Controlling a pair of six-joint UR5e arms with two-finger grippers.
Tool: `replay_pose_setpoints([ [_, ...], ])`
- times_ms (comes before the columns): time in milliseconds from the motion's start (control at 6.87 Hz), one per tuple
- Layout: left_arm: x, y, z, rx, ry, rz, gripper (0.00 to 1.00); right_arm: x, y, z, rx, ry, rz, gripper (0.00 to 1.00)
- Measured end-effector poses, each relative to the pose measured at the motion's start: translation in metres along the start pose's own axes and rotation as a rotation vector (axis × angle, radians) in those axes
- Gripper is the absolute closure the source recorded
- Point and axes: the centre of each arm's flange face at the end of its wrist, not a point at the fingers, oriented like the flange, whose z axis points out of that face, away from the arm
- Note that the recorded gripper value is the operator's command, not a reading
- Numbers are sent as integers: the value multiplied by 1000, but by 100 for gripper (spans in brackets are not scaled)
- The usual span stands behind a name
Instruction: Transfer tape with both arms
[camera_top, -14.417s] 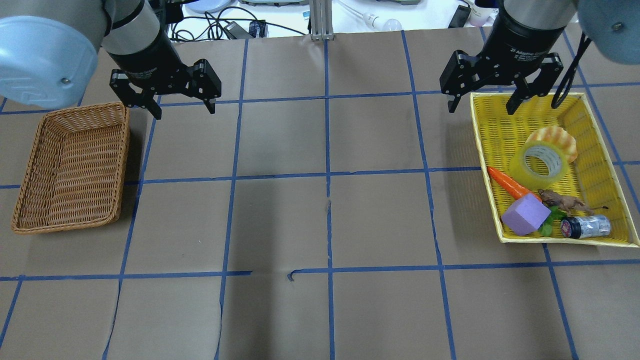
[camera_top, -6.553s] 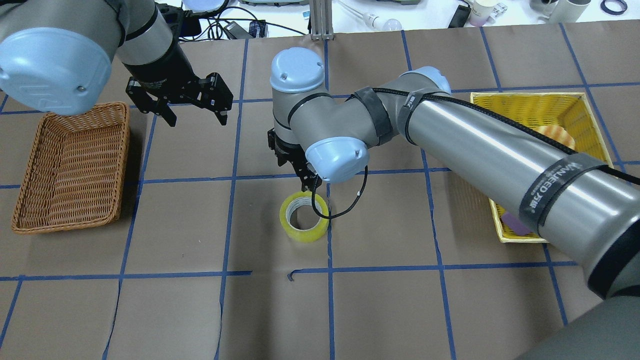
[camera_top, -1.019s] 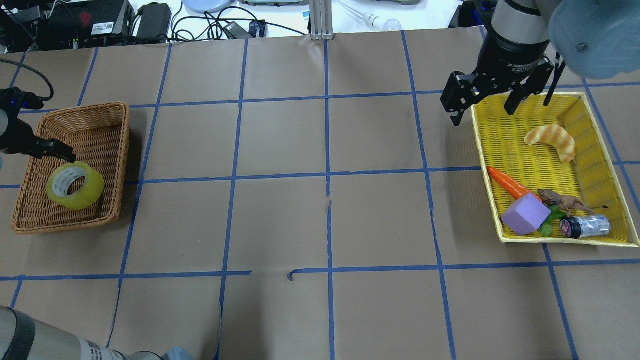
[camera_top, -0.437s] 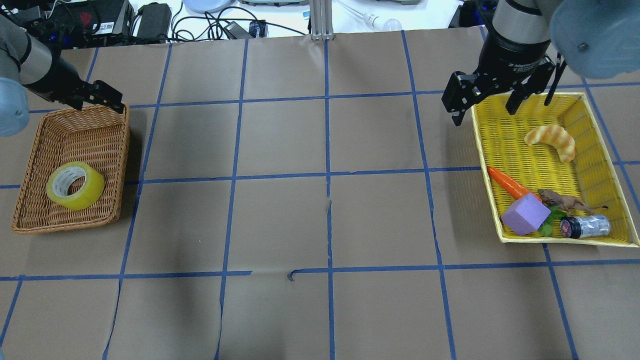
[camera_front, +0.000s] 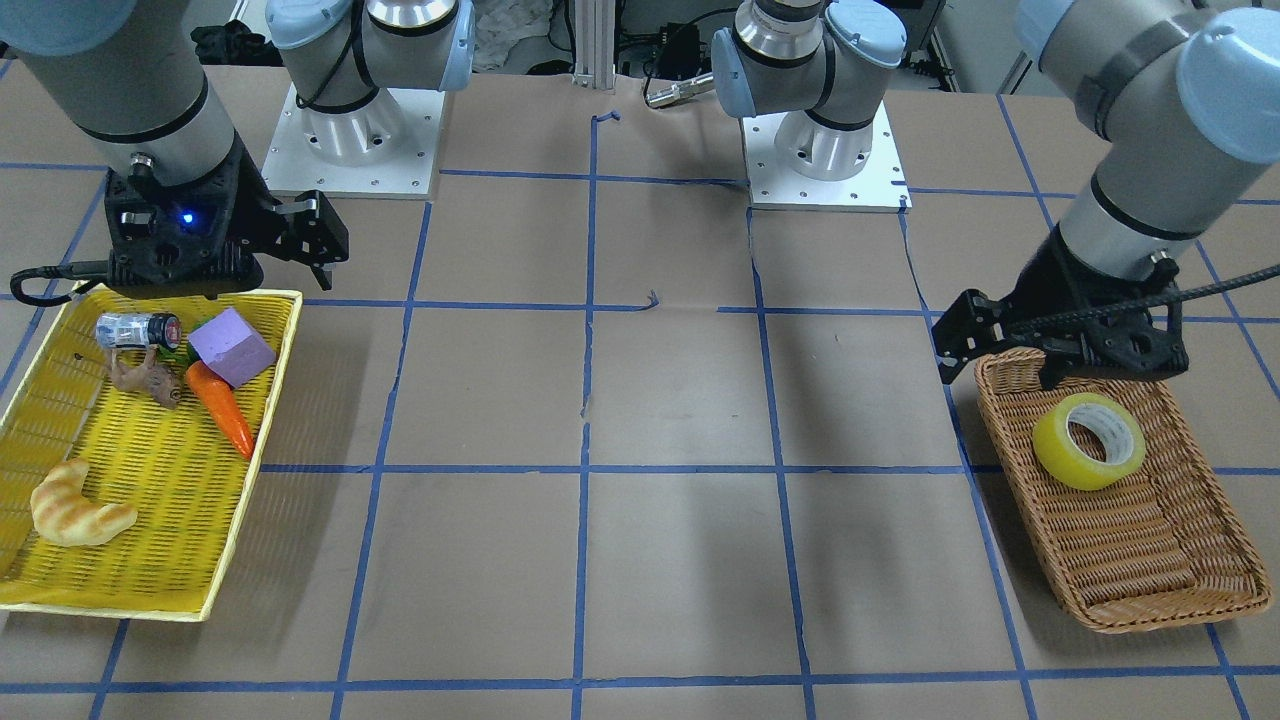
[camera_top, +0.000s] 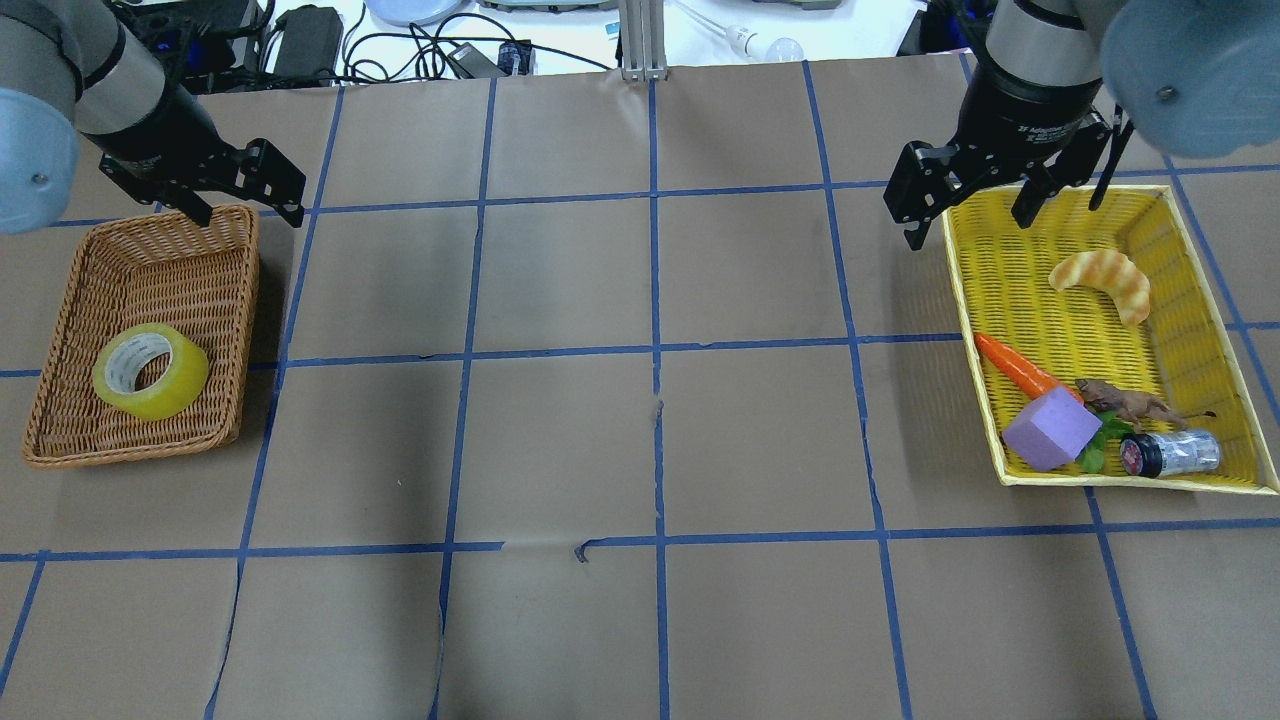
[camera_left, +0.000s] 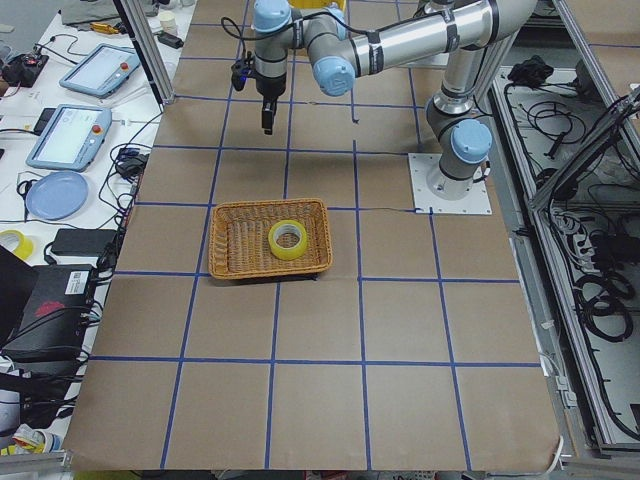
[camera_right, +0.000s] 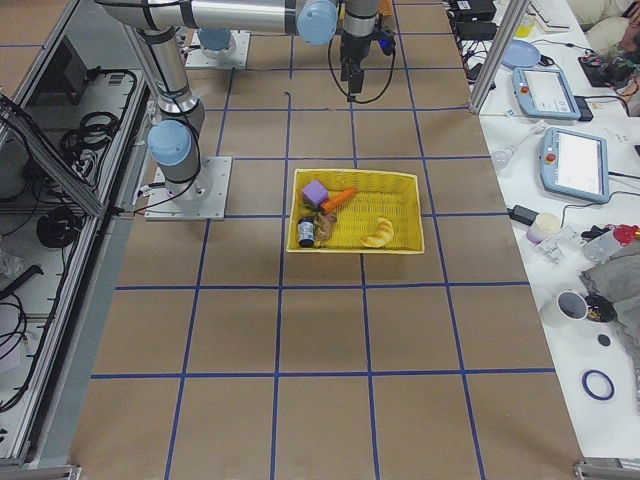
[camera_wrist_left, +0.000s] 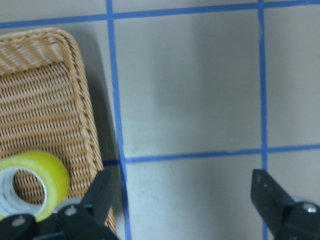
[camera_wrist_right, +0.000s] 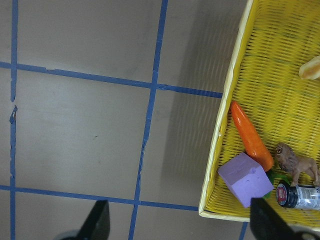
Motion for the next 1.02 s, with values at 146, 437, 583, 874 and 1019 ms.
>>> replay_pose_setpoints([
  [146,30,4,-21,-37,-5,-20,0,0,-1,2,-2,0,-1,0],
  [437,85,11,-39,-56,-36,-9,0,1,-2,2,1,5,-1,0],
  [583,103,14,-41,-56,-39,-3,0,1,-2,2,1,8,-1,0],
  [874,120,18,-40,-58,-26,7,0,1,-1,0,5,7,-1,0],
  [1019,123,18,-38,-61,-12,8,0,0,0,0,5,4,-1,0],
])
